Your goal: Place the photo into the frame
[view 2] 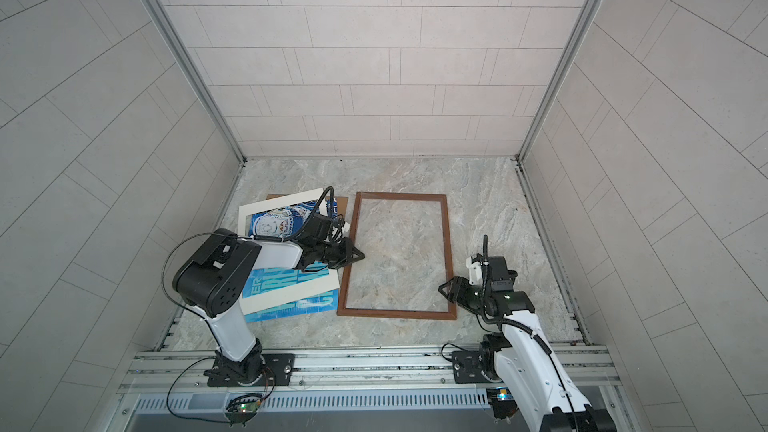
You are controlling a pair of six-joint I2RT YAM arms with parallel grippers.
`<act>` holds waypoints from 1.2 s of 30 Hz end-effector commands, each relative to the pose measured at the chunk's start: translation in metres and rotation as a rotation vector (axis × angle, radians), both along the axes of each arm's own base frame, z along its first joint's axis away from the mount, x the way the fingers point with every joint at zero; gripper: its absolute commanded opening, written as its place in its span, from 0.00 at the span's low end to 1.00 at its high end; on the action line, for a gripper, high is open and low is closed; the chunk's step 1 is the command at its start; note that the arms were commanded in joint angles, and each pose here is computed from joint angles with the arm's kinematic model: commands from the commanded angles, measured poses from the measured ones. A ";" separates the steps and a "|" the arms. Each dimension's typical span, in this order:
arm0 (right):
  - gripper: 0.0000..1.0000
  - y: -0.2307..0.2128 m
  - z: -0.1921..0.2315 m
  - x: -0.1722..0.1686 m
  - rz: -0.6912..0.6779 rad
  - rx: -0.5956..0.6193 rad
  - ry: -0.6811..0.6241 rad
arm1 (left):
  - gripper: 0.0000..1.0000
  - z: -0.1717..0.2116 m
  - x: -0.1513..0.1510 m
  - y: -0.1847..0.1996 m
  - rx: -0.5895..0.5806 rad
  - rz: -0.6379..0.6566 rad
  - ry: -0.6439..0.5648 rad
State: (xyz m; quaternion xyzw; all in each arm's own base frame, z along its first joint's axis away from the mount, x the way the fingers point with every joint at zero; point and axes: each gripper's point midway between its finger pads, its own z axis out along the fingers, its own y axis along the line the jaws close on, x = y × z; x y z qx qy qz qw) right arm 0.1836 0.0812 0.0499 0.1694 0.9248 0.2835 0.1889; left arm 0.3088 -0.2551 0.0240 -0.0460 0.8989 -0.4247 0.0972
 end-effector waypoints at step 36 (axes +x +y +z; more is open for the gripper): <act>0.67 -0.010 -0.011 0.013 -0.045 -0.054 0.001 | 0.00 -0.004 0.001 0.002 -0.006 0.000 0.023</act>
